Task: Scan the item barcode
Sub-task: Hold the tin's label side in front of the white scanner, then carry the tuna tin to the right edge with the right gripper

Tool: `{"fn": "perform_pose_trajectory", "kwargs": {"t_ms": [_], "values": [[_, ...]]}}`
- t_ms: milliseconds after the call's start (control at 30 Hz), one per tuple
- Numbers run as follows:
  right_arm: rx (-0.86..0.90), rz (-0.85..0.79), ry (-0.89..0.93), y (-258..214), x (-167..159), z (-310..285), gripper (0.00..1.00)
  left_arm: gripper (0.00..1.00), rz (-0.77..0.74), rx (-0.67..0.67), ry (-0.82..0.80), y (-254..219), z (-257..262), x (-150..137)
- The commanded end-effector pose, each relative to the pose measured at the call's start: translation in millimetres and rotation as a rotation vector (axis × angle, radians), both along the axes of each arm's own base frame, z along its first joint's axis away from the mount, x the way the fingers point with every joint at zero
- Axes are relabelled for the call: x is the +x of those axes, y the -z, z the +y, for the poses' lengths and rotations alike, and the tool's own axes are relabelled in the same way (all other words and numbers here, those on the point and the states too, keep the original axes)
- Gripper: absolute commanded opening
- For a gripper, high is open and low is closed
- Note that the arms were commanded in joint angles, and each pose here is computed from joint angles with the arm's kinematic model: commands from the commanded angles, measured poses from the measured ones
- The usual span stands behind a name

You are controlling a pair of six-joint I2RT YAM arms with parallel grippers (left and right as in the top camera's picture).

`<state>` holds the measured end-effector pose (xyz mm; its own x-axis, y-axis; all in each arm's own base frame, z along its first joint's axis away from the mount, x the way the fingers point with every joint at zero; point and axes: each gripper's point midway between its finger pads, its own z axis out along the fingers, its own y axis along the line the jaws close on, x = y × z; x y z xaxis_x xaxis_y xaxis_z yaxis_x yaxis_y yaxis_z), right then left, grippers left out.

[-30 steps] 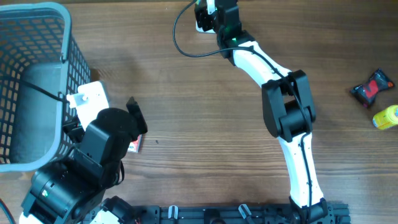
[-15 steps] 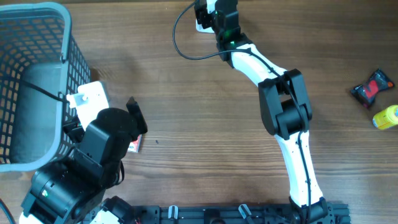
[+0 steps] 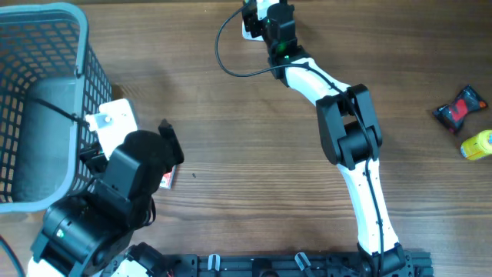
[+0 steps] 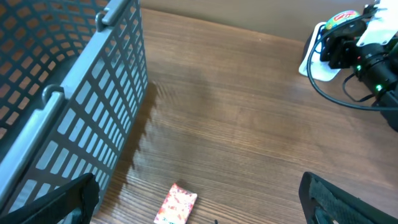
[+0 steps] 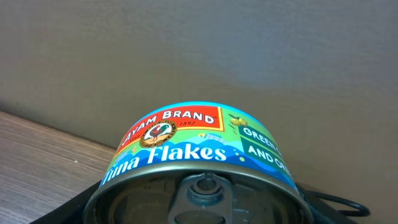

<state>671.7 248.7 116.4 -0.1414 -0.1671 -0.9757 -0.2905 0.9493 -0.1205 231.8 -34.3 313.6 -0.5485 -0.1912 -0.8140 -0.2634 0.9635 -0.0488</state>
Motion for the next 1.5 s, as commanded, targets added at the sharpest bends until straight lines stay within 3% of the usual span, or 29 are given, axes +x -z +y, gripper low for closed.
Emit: {"fn": "perform_pose_trajectory", "kwargs": {"t_ms": [0,233,700,867,1067,1467], "values": [[-0.013,-0.007,0.027,6.3,6.0,-7.4,0.63,1.00,0.004,0.011,-0.024,3.2,1.6,2.5],[-0.092,0.036,0.020,-2.0,-2.0,-3.0,0.57,1.00,0.004,0.018,-0.028,3.3,2.4,3.1],[-0.114,0.000,0.124,-134.6,-31.2,-31.2,0.56,1.00,0.034,0.069,-0.042,7.5,10.8,-2.7],[-0.270,0.038,0.352,-156.2,-45.7,-88.0,0.56,1.00,0.044,0.077,-0.042,9.2,12.1,-4.5],[-0.439,0.182,0.650,-137.0,-63.9,-176.0,0.56,1.00,0.042,0.081,-0.046,8.7,13.1,-4.3],[-0.293,0.462,0.882,-110.9,-110.6,-319.7,0.57,1.00,0.038,0.077,-0.047,8.2,12.7,-3.8]]}}
